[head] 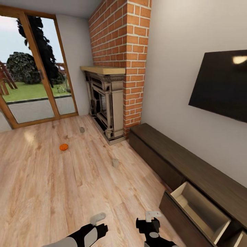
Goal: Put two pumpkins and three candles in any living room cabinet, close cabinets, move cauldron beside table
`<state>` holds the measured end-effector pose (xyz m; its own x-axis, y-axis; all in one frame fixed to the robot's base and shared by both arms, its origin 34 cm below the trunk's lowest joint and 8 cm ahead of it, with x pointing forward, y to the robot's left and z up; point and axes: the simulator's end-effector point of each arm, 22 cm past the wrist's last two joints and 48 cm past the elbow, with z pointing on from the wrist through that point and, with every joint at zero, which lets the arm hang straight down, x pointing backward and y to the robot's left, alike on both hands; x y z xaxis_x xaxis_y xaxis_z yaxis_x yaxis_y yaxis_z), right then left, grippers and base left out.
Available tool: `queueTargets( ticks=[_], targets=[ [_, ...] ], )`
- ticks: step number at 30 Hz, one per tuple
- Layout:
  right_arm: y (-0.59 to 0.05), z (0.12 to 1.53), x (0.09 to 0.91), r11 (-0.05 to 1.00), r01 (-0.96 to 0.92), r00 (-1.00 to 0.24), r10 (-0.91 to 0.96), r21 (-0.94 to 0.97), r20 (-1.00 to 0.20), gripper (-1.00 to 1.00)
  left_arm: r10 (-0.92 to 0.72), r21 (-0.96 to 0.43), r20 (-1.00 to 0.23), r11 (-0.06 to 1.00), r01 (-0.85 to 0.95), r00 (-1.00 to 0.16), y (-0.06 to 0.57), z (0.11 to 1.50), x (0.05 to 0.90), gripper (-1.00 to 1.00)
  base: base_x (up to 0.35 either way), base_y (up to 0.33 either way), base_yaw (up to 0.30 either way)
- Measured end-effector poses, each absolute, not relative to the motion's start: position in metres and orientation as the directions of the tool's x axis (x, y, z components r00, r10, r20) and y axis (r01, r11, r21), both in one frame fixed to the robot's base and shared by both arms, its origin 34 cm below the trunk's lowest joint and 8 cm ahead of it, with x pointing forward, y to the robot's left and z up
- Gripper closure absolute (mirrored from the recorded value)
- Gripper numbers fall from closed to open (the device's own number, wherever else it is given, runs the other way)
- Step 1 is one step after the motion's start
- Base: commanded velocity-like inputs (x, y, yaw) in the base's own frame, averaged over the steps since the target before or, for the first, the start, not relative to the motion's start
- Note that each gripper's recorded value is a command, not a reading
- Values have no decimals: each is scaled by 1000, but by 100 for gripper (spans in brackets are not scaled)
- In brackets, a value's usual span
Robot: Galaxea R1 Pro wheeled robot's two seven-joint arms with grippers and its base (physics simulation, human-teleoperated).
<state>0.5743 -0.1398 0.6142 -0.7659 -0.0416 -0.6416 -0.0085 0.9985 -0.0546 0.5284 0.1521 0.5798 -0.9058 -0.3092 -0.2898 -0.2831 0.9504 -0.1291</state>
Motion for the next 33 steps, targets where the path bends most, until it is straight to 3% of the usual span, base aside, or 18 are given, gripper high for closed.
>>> queueTargets(
  ticks=[18,33],
  targets=[
    [-139,638,571,998,-14,-767,-46,-54,-640,-100,-309,-129,-289,950,-283,-906,152,604,526,-100,0,0,297],
    [-139,651,562,998,-15,-776,-46,-55,-629,-100,-314,-116,-284,949,-293,-906,163,618,521,-100,0,0,159]
  ],
)
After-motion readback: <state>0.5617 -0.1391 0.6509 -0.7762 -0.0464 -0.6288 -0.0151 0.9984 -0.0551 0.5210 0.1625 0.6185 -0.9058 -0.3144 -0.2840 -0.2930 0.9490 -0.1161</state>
